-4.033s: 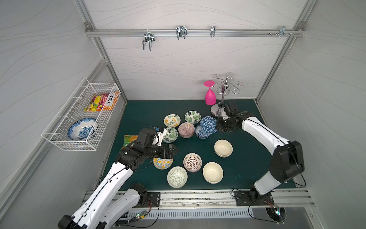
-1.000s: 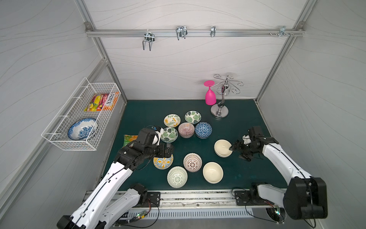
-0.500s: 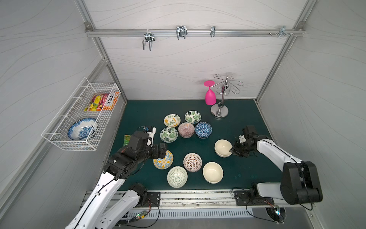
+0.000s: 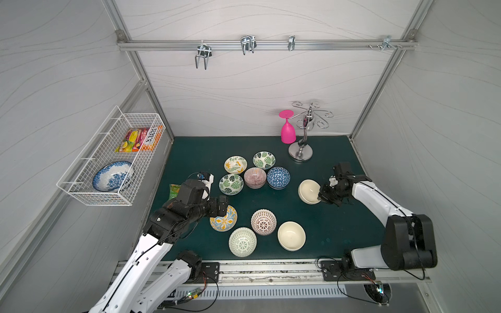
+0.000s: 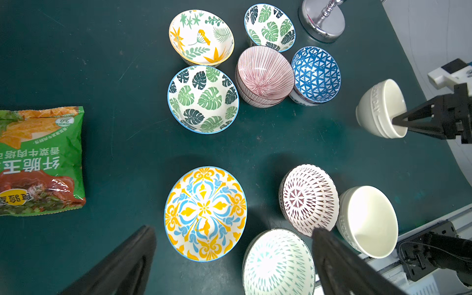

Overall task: Stack the bowls
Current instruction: Pick up the bowl from the center of the board, then place the bowl at the center of the board.

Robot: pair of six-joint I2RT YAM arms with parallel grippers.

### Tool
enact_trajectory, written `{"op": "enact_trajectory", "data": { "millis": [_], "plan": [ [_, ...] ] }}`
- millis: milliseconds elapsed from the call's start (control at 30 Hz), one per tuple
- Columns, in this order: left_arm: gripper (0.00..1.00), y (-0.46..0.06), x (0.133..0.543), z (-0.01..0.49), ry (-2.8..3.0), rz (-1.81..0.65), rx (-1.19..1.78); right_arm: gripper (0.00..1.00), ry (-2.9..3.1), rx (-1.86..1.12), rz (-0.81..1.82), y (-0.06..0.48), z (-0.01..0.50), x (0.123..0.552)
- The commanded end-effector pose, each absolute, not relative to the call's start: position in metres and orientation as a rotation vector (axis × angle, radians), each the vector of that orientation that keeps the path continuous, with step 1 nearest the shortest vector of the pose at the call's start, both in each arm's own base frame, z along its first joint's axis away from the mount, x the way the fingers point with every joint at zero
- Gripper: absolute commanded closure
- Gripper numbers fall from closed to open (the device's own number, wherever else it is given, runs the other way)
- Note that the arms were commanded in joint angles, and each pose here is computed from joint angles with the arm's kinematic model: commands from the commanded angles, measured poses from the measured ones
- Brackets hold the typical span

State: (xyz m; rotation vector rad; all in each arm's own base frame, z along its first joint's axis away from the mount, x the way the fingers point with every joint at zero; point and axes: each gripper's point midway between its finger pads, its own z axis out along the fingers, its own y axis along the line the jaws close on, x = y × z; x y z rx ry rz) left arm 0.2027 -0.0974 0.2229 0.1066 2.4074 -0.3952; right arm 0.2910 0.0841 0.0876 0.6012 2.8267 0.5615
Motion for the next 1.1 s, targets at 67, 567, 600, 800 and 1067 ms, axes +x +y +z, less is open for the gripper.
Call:
{"op": "enact_trajectory", "data": {
  "millis": [67,567,600,800,1067],
  "plan": [
    [0.0,-0.107,0.206,0.226,2.386,-0.439,0.152,1.0,2.835,0.53,0.531,0.082,0.105,0.327],
    [0.0,-0.11,0.208,0.222,2.405,-0.445,0.162,1.0,3.011,0.356,0.211,0.097,0.068,0.381],
    [0.0,-0.11,0.208,0.222,2.405,-0.448,0.164,1.0,3.015,0.359,0.22,0.099,0.065,0.383],
    [0.0,-0.111,0.208,0.222,2.406,-0.452,0.168,1.0,3.044,0.34,0.166,0.102,0.056,0.388],
    [0.0,-0.111,0.208,0.222,2.404,-0.453,0.167,0.93,3.058,0.313,0.175,0.108,0.057,0.384]
  ]
}}
